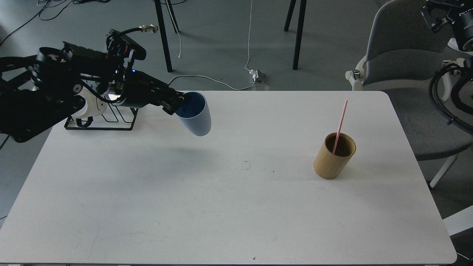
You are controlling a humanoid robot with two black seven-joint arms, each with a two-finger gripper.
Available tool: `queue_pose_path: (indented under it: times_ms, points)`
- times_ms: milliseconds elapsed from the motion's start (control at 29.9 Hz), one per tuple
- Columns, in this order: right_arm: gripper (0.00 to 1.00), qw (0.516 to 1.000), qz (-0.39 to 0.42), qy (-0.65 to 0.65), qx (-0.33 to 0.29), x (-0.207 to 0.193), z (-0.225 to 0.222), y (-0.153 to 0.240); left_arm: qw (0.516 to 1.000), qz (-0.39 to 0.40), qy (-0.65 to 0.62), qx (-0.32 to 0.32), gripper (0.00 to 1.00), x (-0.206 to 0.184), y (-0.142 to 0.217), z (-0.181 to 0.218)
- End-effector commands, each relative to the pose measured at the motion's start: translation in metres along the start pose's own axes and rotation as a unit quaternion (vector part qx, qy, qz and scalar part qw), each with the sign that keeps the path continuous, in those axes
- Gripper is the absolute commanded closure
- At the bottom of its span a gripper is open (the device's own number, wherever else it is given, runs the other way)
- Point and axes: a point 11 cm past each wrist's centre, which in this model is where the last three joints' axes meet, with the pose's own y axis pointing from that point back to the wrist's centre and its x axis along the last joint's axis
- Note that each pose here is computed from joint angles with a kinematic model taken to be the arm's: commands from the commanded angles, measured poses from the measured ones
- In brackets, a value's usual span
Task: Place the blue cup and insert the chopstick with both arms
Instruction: 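Lift the blue cup with the left gripper and carry it toward the tan cup, then lower the blue cup upright onto the table beside the tan cup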
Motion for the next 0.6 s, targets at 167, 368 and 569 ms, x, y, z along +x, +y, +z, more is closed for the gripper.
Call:
queue_pose_path:
  times_ms: [167, 368, 569]
  points:
    - [0.0, 1.0, 0.006, 0.026, 0.012, 0.007, -0.027, 0.004, 0.992, -0.031, -0.103, -0.07, 0.99, 0.012, -0.088, 0.104]
    - [0.0, 1.0, 0.011, 0.028, 0.01, 0.011, -0.027, 0.007, 0.985, -0.087, -0.129, -0.075, 0.99, -0.026, -0.119, 0.121]
    - [0.0, 1.0, 0.011, 0.027, 0.01, 0.012, -0.027, 0.007, 0.988, -0.095, -0.113, -0.055, 0.98, -0.032, -0.132, 0.114]
